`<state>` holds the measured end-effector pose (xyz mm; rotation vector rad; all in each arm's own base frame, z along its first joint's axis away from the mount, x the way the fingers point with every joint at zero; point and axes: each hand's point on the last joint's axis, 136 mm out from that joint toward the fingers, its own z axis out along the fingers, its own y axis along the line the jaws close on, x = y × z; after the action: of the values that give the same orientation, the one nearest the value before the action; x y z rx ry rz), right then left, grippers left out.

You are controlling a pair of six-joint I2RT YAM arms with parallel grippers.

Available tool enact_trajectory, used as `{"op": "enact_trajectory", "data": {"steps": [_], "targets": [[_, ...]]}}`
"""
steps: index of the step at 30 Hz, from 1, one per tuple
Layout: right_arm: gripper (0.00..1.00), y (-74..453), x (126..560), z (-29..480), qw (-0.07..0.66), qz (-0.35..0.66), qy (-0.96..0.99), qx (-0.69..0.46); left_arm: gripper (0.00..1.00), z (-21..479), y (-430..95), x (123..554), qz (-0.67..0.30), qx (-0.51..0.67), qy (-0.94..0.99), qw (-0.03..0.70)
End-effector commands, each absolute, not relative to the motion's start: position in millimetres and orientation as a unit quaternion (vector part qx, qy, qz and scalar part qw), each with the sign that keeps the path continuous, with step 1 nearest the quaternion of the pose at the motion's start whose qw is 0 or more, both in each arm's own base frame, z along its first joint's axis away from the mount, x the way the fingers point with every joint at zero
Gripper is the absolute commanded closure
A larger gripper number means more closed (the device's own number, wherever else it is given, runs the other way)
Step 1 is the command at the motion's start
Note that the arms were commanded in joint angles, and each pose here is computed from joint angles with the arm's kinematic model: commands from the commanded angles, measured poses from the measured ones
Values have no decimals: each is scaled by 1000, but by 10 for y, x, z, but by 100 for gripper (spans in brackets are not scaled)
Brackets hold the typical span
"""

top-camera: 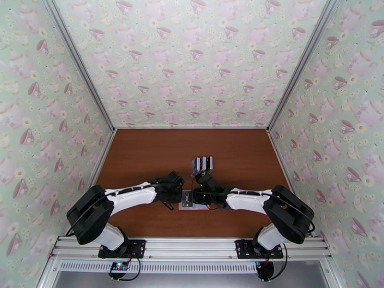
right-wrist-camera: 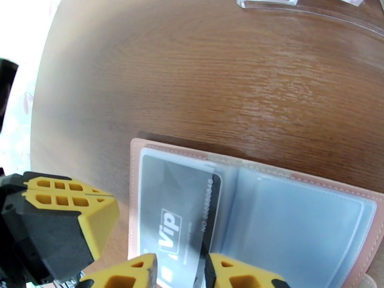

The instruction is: Put the credit cards into the card holder

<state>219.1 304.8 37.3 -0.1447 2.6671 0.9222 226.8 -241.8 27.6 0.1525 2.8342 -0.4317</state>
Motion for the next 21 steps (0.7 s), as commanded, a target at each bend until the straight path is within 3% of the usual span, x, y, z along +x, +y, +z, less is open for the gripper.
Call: {"op": "enact_trajectory", "data": {"steps": [1,21], "targets": [[68,3101,2223,400,162,318,932,-62,93,203,-2361,2300,-136,51,980,139],[68,3263,2199,471,161,339,924,-79,93,111,-2434,2303,-145,49,980,126]]}}
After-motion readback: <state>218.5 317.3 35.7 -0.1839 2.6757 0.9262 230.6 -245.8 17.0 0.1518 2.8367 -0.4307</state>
